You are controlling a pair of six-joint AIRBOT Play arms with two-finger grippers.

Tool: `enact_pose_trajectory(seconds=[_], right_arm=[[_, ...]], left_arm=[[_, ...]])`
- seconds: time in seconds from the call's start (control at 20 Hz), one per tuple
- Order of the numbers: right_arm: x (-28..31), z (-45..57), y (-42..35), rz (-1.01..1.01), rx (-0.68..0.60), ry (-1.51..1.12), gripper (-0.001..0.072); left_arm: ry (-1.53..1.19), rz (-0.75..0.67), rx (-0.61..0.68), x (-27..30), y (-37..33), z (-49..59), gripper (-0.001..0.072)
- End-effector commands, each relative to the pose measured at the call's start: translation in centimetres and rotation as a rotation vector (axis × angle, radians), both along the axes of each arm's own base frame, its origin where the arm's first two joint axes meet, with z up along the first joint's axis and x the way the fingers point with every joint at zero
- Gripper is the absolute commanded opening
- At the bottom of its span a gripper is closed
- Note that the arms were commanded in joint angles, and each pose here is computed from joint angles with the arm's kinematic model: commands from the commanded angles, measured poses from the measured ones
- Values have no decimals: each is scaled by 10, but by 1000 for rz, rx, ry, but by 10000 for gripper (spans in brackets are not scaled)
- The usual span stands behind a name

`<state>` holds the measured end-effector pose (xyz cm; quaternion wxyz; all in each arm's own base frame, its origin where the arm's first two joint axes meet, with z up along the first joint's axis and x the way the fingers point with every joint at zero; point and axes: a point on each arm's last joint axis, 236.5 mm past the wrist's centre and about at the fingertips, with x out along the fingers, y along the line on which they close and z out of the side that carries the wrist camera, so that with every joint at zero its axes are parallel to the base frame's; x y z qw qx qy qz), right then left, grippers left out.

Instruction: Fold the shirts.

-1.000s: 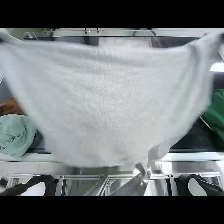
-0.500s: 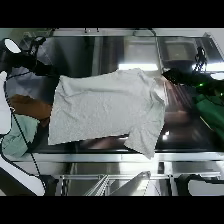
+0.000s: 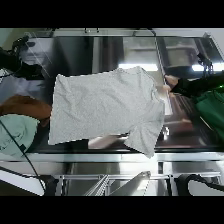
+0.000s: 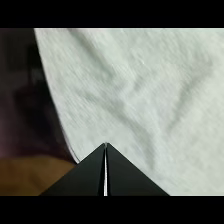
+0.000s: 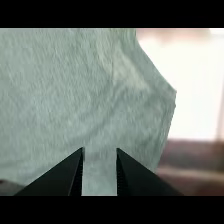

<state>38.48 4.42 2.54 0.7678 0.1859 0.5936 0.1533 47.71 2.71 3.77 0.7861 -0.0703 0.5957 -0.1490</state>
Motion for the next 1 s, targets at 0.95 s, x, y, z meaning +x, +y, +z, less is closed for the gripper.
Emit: enact_pose_trajectory(seconds=[0.95], right_arm=[[-95, -14, 59, 406, -745, 14, 12]], left_arm=[[245, 333, -189, -224, -3, -68, 13]])
